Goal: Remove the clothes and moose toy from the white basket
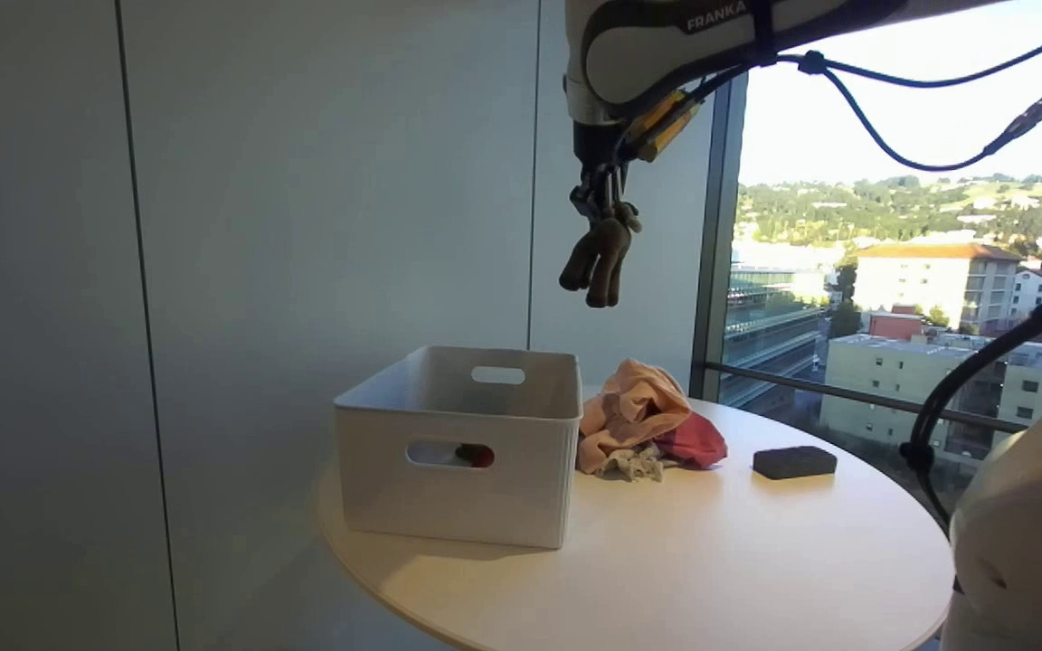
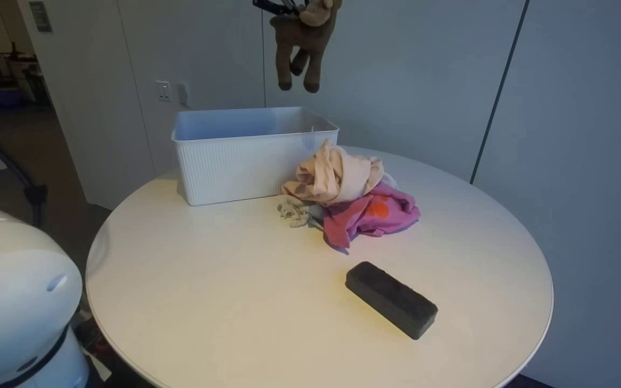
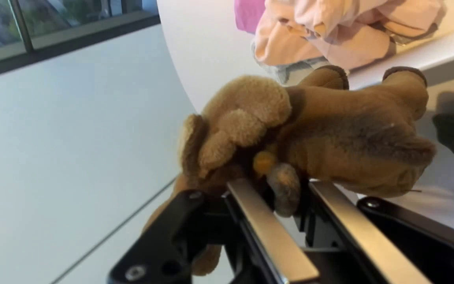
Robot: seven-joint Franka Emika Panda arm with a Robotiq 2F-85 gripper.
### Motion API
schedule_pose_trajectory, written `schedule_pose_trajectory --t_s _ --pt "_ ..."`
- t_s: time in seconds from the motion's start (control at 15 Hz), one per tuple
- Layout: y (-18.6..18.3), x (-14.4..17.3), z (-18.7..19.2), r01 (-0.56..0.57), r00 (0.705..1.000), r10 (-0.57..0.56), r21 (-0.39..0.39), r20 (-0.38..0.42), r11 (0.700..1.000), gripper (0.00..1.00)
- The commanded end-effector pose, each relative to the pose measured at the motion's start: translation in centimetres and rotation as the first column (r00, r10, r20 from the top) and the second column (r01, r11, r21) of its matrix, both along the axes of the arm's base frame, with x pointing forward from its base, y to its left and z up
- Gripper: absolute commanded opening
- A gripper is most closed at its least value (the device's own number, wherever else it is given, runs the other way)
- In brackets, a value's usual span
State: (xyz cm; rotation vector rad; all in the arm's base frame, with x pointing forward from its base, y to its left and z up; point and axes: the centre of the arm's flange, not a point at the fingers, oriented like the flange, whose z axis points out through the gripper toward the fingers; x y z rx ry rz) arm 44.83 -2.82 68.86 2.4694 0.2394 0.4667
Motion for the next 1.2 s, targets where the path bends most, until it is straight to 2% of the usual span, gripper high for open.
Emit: schedule_pose_trajectory --t_s 0.0,0.13,0.27,0.53,0.6,0.67,0.73,0.93,1.13 --pt "-3.6 1.2 -4.8 0.206 0.978 -0.206 -0.011 0.011 0.978 0.07" --pt "-5.7 2.1 -8.2 0.321 0.947 -0.321 -0.031 -0.012 0.947 0.07" --pt "-7.3 2.8 -12.1 0.425 0.903 -0.427 -0.035 -0.054 0.904 0.07" --pt "-9.1 3.9 -18.3 0.556 0.819 -0.551 -0.016 -0.159 0.831 0.07" --pt "-9.4 4.1 -19.3 0.578 0.802 -0.570 -0.010 -0.176 0.816 0.12" --pt "-9.5 4.3 -19.9 0.596 0.788 -0.585 -0.002 -0.193 0.803 0.48" --pt "-9.6 4.5 -20.5 0.609 0.778 -0.595 0.006 -0.201 0.793 0.48" --pt "-9.3 4.6 -20.3 0.628 0.769 -0.608 0.052 -0.196 0.777 0.67" --pt "-7.2 3.3 -16.8 0.612 0.790 -0.604 0.088 -0.106 0.786 0.88"
